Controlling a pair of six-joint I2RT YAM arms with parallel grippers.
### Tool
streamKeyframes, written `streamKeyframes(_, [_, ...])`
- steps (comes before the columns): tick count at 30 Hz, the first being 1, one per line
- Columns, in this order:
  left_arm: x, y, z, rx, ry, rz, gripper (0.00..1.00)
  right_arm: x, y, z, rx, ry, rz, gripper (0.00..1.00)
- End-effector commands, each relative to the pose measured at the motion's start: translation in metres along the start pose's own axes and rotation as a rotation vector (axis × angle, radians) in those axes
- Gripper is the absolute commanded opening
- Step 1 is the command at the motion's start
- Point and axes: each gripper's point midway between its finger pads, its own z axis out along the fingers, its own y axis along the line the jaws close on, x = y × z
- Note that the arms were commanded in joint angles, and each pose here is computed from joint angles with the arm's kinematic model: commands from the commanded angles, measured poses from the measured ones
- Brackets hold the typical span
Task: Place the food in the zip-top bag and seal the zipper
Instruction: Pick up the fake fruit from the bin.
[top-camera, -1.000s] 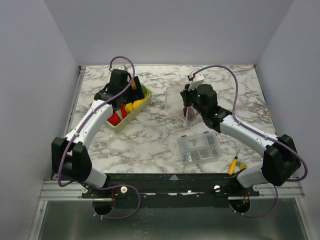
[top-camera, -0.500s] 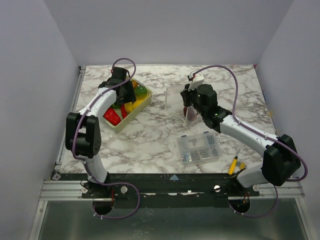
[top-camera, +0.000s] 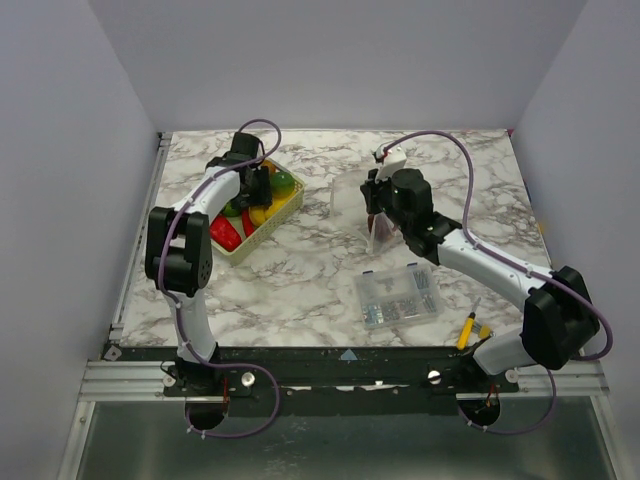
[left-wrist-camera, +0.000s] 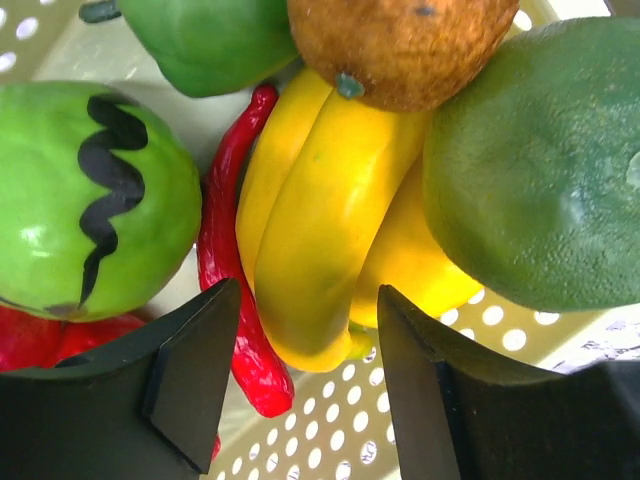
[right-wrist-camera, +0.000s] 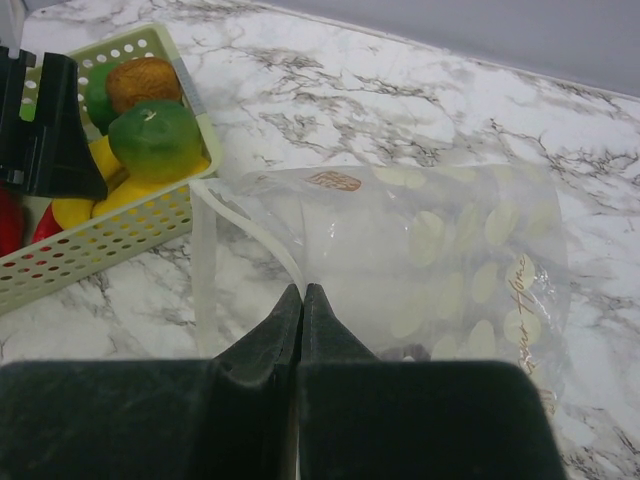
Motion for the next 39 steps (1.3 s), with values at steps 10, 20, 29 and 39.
streamKeyframes(10, [-0.011, 0.005, -0.006, -0.012, 0.001, 0.055, 0.33, 0.004, -0.003, 0.006, 0.007, 0.006, -0.007, 0.01])
streamKeyframes(20, [-0.018, 0.030, -0.048, -0.122, -0.050, 0.131, 0.13, 0.006, -0.001, 0.008, 0.000, 0.011, -0.007, 0.01])
streamKeyframes(29, [-0.007, 0.039, -0.072, -0.153, -0.027, 0.150, 0.04, 0.005, 0.000, 0.008, -0.005, 0.010, -0.006, 0.01])
streamKeyframes(39, [0.013, 0.031, -0.109, -0.067, -0.028, 0.133, 0.03, 0.004, -0.001, 0.007, -0.003, 0.011, -0.006, 0.01])
